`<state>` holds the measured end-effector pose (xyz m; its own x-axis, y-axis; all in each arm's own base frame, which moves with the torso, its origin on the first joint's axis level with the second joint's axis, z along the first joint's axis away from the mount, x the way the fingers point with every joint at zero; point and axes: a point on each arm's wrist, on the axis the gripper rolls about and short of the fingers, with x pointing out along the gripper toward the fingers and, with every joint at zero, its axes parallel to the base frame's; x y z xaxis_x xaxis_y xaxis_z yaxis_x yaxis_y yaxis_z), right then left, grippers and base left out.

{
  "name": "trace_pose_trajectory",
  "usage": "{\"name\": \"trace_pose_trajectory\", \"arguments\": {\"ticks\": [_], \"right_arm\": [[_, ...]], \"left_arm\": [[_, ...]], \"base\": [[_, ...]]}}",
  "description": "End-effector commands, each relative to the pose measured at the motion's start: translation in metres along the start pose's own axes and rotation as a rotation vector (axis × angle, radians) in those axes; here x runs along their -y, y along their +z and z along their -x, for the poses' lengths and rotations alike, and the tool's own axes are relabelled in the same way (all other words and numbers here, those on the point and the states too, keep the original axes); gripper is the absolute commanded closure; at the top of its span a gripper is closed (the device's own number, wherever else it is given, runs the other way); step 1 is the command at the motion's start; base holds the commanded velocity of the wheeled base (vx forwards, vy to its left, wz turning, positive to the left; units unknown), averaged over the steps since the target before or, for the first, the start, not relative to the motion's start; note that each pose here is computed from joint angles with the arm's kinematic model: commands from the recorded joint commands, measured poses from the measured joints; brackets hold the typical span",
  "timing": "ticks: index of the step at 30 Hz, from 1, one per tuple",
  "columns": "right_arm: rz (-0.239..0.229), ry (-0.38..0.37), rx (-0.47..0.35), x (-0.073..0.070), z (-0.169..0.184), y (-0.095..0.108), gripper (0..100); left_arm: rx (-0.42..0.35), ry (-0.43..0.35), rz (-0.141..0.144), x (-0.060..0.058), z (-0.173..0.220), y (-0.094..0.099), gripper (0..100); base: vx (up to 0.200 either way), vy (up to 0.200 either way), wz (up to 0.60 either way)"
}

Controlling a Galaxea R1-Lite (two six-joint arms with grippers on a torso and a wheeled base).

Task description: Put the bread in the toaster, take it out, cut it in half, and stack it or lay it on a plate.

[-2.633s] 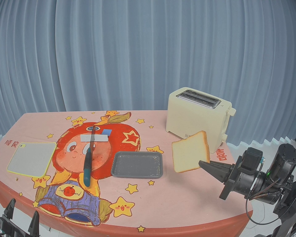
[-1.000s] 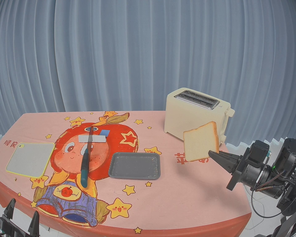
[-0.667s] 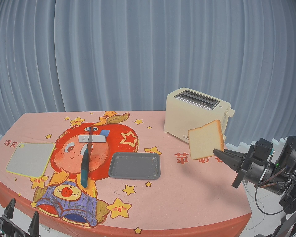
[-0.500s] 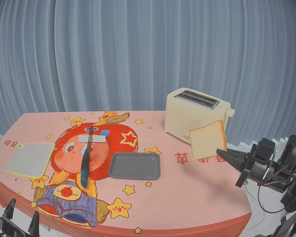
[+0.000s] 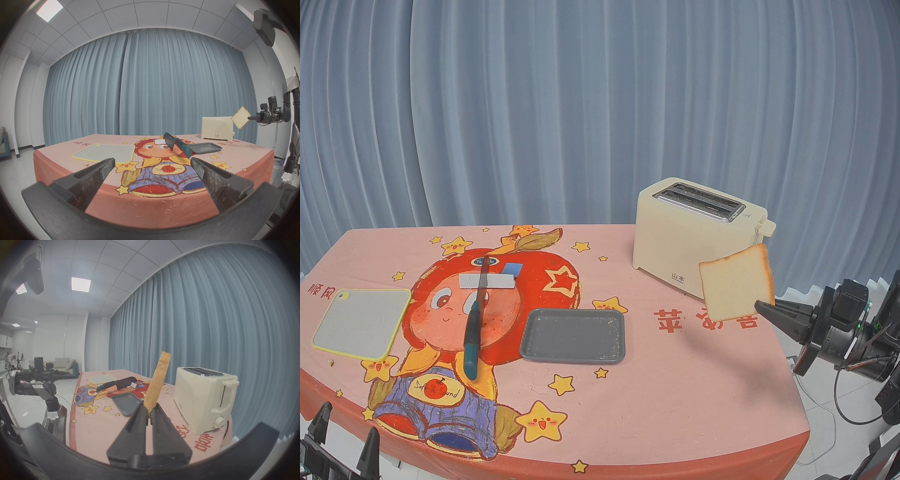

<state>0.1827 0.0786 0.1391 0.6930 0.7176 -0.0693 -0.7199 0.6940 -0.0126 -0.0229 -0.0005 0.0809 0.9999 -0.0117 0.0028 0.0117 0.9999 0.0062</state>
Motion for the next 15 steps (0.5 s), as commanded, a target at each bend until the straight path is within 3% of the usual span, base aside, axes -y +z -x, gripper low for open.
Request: {"name": "trace_pose_trajectory", "arguments": {"ticks": [1,8,15], "right_arm": [[0.015,-0.017,-0.012,0.006,0.003,-0.003,100],[0.045,-0.006,-0.014,0.004,0.008,-0.004,100],[0.042,-0.001,-0.031,0.001,0.014,-0.009,100]], "left_arm": [[-0.003,0.001,0.000,0.000,0.000,-0.005,0],[-0.003,0.001,0.000,0.000,0.000,-0.005,0],[-0.003,0.001,0.000,0.000,0.000,-0.005,0]], "base": [[0.000,0.000,0.00],[0.000,0.000,0.00],[0.000,0.000,0.00]]}}
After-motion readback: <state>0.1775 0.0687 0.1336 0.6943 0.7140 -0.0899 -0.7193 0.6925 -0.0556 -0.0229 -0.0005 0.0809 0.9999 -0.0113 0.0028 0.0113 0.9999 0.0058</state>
